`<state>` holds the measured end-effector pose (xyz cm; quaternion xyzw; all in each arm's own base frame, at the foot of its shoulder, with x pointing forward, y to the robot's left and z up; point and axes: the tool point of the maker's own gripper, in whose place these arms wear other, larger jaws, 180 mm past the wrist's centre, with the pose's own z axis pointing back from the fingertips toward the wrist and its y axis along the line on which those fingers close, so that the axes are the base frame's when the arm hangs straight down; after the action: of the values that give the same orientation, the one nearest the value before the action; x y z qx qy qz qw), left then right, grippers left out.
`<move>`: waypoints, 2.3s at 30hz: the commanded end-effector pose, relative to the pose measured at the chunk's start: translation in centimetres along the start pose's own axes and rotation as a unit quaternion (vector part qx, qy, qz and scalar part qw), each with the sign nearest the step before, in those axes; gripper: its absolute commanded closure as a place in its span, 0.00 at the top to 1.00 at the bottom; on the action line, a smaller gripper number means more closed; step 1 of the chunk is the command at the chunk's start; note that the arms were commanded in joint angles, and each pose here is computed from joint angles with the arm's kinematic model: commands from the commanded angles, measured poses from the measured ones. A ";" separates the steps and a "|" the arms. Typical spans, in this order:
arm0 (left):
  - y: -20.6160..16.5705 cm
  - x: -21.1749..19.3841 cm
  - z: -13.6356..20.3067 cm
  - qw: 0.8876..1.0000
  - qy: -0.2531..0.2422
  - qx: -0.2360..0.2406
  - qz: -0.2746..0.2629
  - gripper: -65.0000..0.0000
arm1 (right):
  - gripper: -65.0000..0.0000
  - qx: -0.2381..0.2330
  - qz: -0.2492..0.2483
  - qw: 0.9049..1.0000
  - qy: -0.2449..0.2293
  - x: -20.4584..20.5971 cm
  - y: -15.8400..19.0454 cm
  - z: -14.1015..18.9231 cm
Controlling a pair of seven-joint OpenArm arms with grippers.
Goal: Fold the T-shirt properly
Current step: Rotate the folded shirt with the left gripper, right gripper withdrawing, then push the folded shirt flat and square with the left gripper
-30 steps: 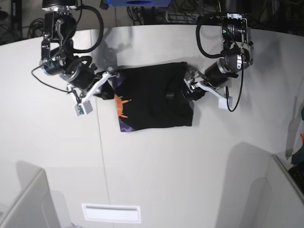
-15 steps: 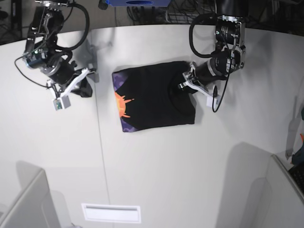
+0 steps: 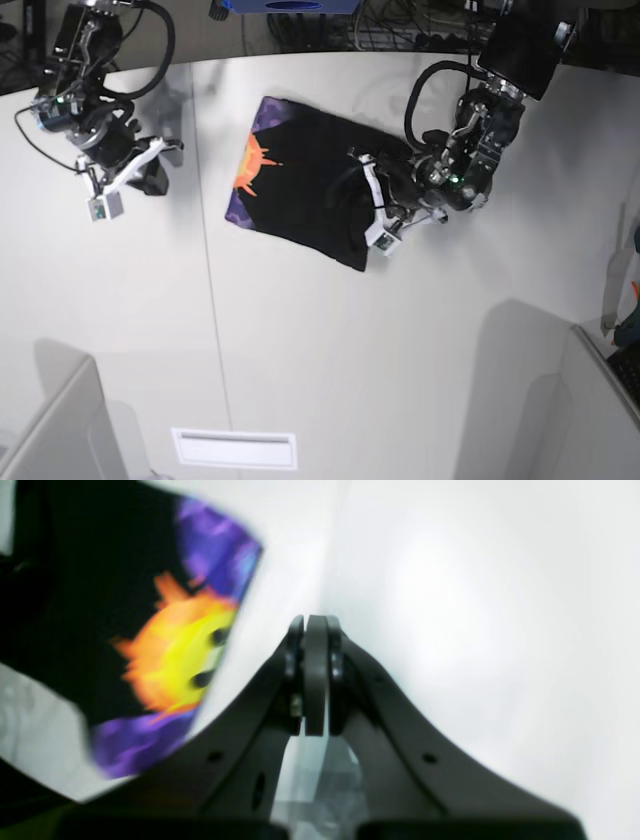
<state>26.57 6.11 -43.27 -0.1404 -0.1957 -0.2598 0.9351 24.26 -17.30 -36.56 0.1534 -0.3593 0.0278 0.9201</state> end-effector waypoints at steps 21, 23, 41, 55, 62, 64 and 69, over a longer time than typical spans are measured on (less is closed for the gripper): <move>-3.9 6.1 -2.3 0.871 -0.037 0.066 -0.485 0.00 | 0.00 -0.070 -0.095 0.993 0.023 -5.6 -4.7 3.0; -4.4 6.2 -2.5 0.867 -0.045 0.052 -0.494 0.00 | 0.00 -0.066 -0.111 0.991 0.039 -7.2 -4.7 2.6; -6.8 7.7 -3.1 0.850 -0.072 0.002 -0.522 0.00 | 0.00 -0.060 -0.101 0.989 0.095 -11.3 0.5 -1.1; -7.5 8.4 -3.6 0.852 -0.075 -0.001 -0.519 0.00 | 0.00 -0.058 -0.105 0.988 0.098 -11.6 0.9 -1.2; -7.2 8.5 -3.7 0.852 -0.072 0.002 -0.519 0.00 | 0.00 -0.059 -0.104 0.988 0.098 -11.6 0.8 -1.2; -7.2 9.0 -3.4 0.850 -0.077 0.005 -0.521 0.00 | 0.00 -0.059 -0.104 0.988 0.098 -11.6 0.8 -1.2; -7.0 9.3 -3.3 0.849 -0.078 0.009 -0.522 0.00 | 0.00 -0.058 -0.104 0.988 0.098 -11.6 0.8 -1.2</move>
<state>30.04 -4.94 -41.94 -0.0411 -0.3060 -0.6948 0.6495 17.42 -15.25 -44.39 0.1435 -0.2746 -0.0818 0.9473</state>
